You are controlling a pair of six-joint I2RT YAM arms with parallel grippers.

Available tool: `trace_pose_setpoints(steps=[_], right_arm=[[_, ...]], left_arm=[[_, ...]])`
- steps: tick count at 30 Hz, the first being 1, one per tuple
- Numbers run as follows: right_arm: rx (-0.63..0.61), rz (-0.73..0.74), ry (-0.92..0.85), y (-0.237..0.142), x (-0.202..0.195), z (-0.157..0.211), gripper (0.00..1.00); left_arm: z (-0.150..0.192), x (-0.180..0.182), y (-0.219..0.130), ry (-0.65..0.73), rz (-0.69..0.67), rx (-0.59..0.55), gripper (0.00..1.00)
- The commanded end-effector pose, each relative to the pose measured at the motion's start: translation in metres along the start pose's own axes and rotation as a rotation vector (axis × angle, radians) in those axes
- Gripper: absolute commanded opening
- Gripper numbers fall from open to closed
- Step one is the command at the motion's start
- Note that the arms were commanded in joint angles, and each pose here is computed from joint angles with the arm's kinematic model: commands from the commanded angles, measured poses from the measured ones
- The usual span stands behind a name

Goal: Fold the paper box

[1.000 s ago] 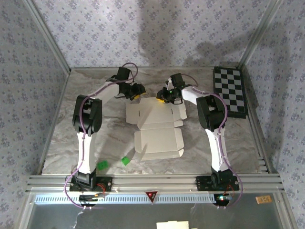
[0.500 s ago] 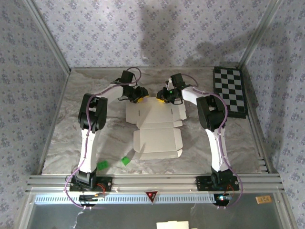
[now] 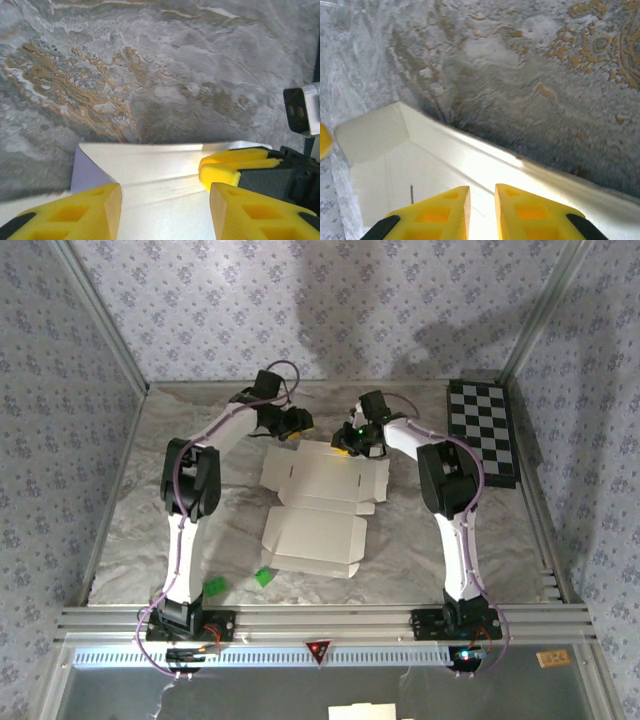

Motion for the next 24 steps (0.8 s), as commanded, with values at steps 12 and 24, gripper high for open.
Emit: trace_pose_setpoints(steps=[12,24], right_arm=[[-0.047,0.006,-0.138,-0.092,0.041,0.041,0.23],[-0.050,0.024,-0.129,-0.104,0.030,0.064,0.23]], left_arm=[[0.035,0.052,-0.082,0.110,-0.144,-0.045,0.54],[0.035,0.091,-0.041,0.116,-0.062,0.049,0.52]])
Point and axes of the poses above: each hand's point on the last joint's axis, 136 mm out from that joint toward the fingers, its own y axis out along the fingers, its own x axis along the line the jaws close on, z = x × y, the point moved 6 cm from there along -y, back along the fingers, and after that the axes turned 4 degrees about y, right-handed, at the moved point
